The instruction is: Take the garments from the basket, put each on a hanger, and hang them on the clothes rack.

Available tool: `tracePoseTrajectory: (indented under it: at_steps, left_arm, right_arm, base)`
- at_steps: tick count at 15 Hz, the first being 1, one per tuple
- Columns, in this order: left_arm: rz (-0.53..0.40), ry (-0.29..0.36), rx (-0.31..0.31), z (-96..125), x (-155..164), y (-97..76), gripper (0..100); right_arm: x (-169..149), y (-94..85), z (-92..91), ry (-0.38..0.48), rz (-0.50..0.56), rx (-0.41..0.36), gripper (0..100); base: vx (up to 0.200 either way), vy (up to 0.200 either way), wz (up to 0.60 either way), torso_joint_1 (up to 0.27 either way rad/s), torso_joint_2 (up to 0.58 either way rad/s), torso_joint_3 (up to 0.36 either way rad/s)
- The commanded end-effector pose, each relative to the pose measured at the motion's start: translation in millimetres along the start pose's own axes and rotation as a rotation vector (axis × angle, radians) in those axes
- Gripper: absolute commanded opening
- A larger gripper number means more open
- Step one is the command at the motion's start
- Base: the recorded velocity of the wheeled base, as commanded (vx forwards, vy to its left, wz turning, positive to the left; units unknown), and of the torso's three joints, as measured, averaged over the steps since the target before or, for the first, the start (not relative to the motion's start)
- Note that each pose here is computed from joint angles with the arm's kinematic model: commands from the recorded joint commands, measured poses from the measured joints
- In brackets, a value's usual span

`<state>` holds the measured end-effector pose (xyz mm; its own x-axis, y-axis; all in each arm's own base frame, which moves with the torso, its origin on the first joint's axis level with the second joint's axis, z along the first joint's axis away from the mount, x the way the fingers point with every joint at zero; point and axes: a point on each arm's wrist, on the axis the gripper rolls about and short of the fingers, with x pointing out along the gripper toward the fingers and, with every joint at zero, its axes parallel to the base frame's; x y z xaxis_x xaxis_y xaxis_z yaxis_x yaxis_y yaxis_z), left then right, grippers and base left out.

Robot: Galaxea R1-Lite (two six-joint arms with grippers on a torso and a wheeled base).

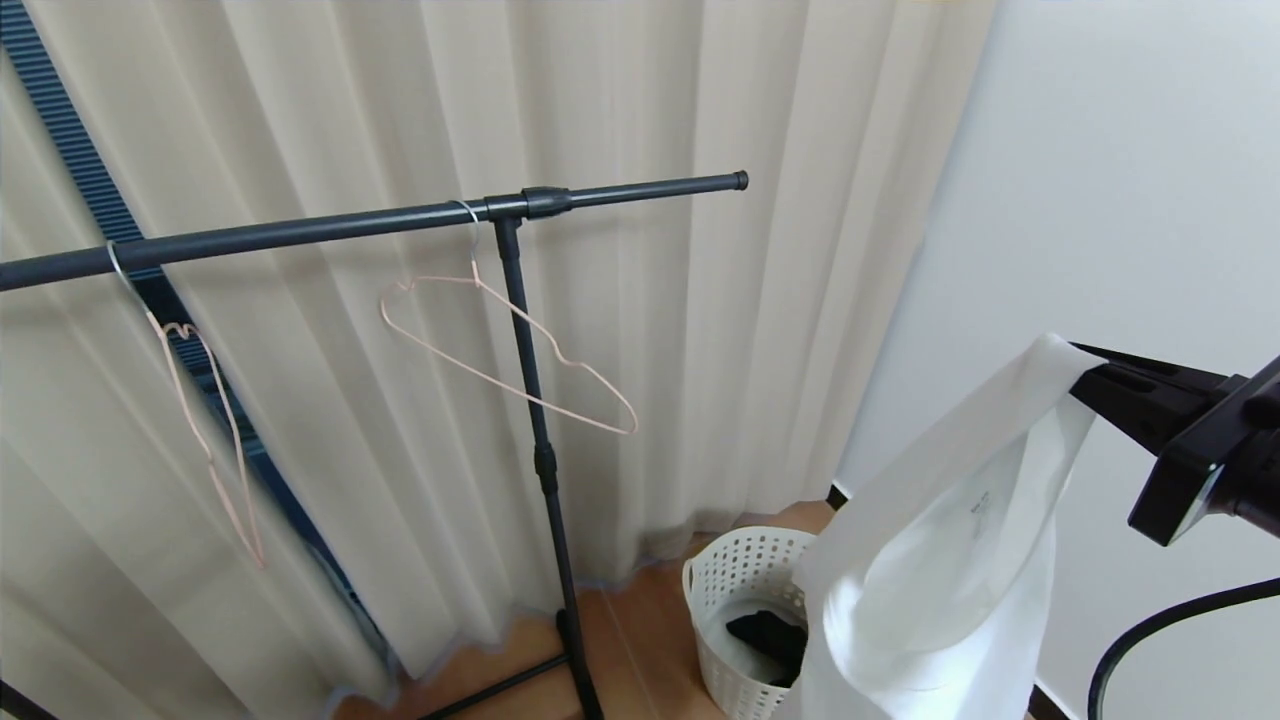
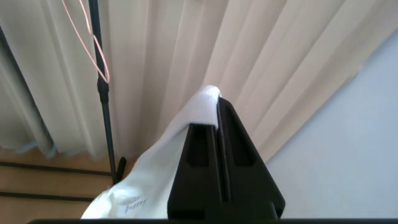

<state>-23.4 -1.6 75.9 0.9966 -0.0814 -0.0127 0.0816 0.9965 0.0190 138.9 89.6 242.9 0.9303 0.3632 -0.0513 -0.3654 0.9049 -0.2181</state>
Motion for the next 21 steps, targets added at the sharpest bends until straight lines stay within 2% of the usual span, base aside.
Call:
tracePoseTrajectory:
  at_steps: [1,14,16,21]
  left_arm:
    - [0.0,0.001,0.0,-0.3,0.1,0.0,100]
    - [0.0,0.003,0.0,0.0,0.0,0.0,100]
    - [0.0,0.0,0.0,0.1,-0.1,0.0,100]
    - [0.0,0.001,0.0,-0.3,0.1,0.0,100]
  right_arm:
    - [1.0,0.6,-1.4,0.006,0.003,-0.002,0]
    - [-0.7,0.6,-3.3,0.008,0.002,-0.01,0]
    - [-3.3,-0.1,-3.2,0.002,0.001,-0.033,0]
    - [-4.2,-1.1,-3.9,-0.003,0.017,-0.034,0]
  base:
    - [0.0,0.0,0.0,0.207,-0.48,-0.271]
    - [0.0,0.0,0.0,0.167,-0.37,-0.187]
    - [0.0,0.0,0.0,0.051,-0.13,-0.029]
    - [0.0,0.0,0.12,0.0,0.0,-0.001]
